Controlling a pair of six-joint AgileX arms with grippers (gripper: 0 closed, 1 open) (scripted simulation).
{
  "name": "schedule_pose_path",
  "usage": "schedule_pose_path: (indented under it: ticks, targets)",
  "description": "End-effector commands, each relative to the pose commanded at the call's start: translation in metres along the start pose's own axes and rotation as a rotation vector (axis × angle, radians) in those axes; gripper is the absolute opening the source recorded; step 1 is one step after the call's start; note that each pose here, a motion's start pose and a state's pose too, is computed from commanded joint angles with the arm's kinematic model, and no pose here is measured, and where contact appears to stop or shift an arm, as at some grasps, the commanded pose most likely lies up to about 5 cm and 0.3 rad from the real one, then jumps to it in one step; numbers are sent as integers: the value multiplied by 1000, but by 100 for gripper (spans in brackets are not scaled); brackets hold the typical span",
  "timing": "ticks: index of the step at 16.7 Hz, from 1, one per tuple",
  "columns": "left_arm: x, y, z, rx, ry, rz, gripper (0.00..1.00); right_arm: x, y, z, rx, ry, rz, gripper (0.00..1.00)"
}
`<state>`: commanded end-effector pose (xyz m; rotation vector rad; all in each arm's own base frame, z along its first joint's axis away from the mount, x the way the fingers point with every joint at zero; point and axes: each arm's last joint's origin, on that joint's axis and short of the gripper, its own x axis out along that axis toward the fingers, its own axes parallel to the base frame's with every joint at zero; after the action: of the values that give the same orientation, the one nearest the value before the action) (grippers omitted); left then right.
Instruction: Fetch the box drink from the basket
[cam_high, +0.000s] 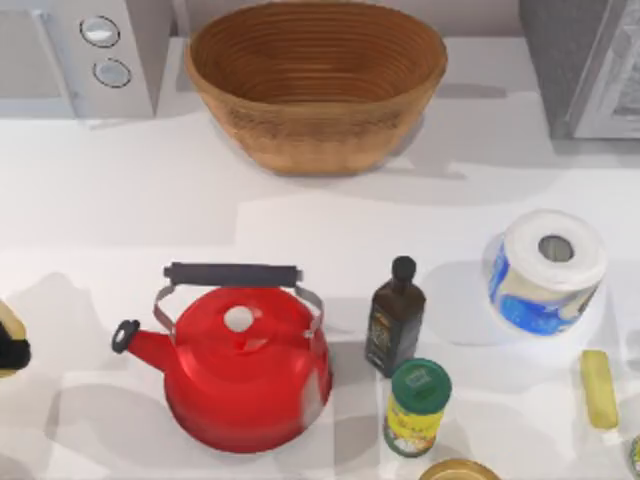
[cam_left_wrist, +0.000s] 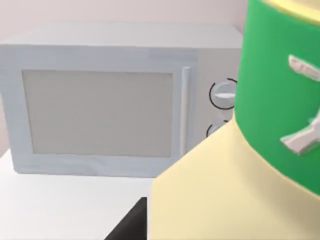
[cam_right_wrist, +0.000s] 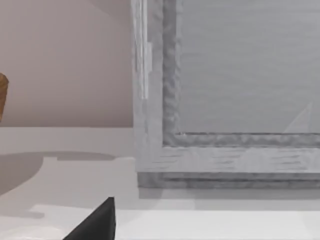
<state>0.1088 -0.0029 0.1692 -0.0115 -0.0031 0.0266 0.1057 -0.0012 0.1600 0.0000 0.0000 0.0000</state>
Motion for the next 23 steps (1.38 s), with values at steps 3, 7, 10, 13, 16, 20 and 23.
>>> schedule_pose_path:
  ticks: [3, 7, 10, 13, 16, 20, 23]
  targets:
    - [10, -4, 11, -17, 29, 58, 0, 0, 0, 0, 0, 0, 0, 100]
    - [37, -14, 18, -20, 122, 145, 0, 0, 0, 0, 0, 0, 0, 100]
    - [56, -24, 22, -17, 154, 195, 0, 0, 0, 0, 0, 0, 0, 100]
    - [68, -33, 26, -19, 150, 222, 0, 0, 0, 0, 0, 0, 0, 100]
    - [71, -35, 28, -19, 146, 228, 0, 0, 0, 0, 0, 0, 0, 100]
    - [72, -34, 25, -15, 152, 230, 0, 0, 0, 0, 0, 0, 0, 100]
    - [82, -34, 16, -13, 156, 233, 0, 0, 0, 0, 0, 0, 0, 100]
